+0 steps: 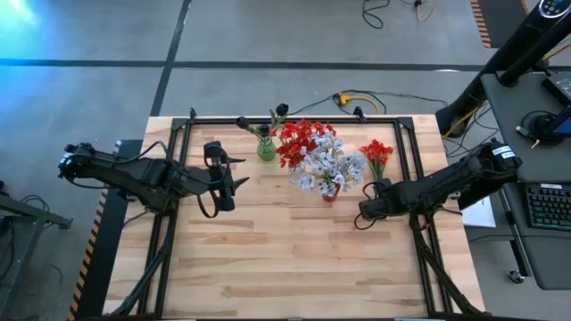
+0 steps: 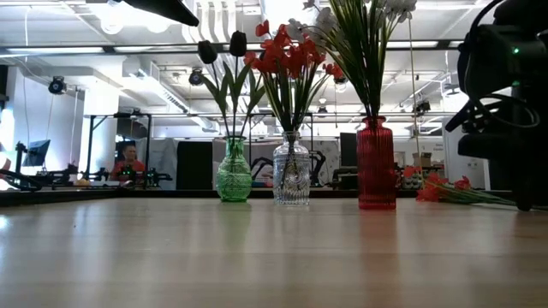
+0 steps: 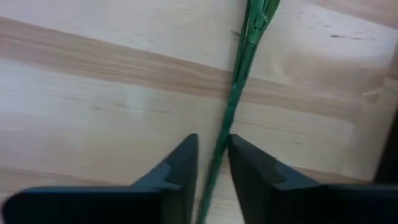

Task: Sort flowers into vase by color
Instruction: Put the orange flowers into the transparent vase

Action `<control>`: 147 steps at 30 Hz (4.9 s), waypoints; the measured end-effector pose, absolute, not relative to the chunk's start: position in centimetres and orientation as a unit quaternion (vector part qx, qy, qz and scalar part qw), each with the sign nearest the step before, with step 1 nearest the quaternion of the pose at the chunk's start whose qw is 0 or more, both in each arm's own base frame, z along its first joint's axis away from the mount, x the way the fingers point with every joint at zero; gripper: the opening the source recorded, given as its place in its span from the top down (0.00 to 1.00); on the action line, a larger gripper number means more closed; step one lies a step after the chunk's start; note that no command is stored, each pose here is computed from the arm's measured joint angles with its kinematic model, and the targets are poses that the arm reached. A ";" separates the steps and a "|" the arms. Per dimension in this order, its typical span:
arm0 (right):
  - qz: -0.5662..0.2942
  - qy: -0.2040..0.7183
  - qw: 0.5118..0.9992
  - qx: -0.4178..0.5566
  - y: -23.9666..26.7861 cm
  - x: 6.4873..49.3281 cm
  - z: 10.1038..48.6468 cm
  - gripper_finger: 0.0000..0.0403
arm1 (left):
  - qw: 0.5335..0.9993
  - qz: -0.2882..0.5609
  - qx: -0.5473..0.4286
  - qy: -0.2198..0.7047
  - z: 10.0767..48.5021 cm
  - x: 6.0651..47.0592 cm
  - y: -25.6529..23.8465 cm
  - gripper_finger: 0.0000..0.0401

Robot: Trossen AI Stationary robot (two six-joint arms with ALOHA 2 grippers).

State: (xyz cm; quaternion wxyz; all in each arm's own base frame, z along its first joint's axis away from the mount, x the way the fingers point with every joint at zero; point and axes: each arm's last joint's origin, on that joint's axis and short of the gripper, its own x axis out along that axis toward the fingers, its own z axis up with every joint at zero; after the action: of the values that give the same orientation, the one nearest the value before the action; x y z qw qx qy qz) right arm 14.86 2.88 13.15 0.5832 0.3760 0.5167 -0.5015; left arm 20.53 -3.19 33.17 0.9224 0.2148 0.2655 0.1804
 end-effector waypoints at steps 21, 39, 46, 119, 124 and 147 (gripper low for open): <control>-0.471 0.523 0.602 0.377 3.3 16.2 14.9 0.97 | 0.922 0.180 0.214 0.266 33.1 20.5 -3.2 0.45; -0.437 0.482 0.643 0.404 5.0 16.4 21.6 0.97 | 0.922 0.179 0.215 0.267 33.1 20.6 -3.2 0.45; -0.456 0.371 0.709 0.390 5.3 15.6 23.3 0.97 | 0.923 0.179 0.214 0.266 33.1 20.6 -3.2 0.45; -0.255 0.159 0.942 -0.147 17.6 26.9 46.6 0.97 | 0.987 -0.013 0.162 -0.010 34.9 22.1 -5.5 0.45; -0.221 0.170 0.952 -0.126 19.8 27.4 45.0 0.97 | 0.983 -0.031 0.171 -0.064 34.5 21.3 -6.5 0.45; -0.198 0.172 0.959 -0.112 24.3 31.0 33.6 0.97 | 0.971 -0.109 0.132 -0.168 30.3 17.7 -10.7 0.45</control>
State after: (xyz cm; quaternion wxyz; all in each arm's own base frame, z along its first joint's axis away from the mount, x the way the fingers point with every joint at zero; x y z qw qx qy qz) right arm 30.96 24.27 33.64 0.9586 -0.1117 0.1715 -0.1980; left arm 17.72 -10.65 30.29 0.9709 0.1317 -0.1680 -0.1089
